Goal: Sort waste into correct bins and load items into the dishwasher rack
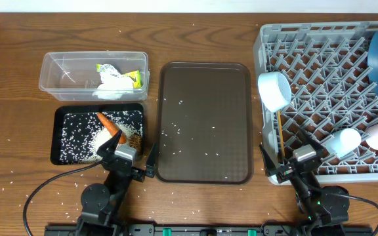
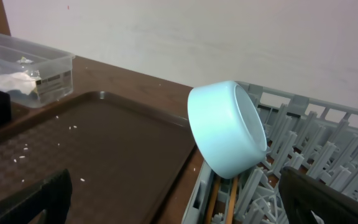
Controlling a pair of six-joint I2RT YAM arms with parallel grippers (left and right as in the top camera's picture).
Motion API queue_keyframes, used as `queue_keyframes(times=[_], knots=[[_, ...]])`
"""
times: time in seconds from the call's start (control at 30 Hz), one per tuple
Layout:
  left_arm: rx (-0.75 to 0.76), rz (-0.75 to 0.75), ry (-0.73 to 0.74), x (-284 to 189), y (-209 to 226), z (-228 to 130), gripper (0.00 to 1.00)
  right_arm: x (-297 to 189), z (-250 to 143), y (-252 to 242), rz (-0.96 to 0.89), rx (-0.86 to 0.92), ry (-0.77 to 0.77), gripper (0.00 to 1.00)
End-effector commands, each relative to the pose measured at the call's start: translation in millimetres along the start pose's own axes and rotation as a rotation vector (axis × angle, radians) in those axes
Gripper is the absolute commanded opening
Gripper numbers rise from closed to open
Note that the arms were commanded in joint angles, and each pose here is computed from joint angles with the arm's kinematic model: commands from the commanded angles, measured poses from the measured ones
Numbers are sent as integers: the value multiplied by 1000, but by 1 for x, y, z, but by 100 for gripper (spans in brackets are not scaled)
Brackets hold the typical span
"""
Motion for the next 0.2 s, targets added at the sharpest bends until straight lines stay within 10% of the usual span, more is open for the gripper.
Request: queue_keyframes(times=[0.0,0.17], knots=[[5,-2,39,2,-1,-12,98,0,-1,0,0,-6,1,99],[5,-2,39,2,-1,-12,98,0,-1,0,0,-7,1,99]])
Point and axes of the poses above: each gripper's point midway between its finger pads, its own x axis out along the fingers, its own y axis along the line the jaws close on, z = x × y, the point moved 10 cm from there along -x, back along the fingers, and after that the axes turned 2 degrees about x, right-handed, at the moved point
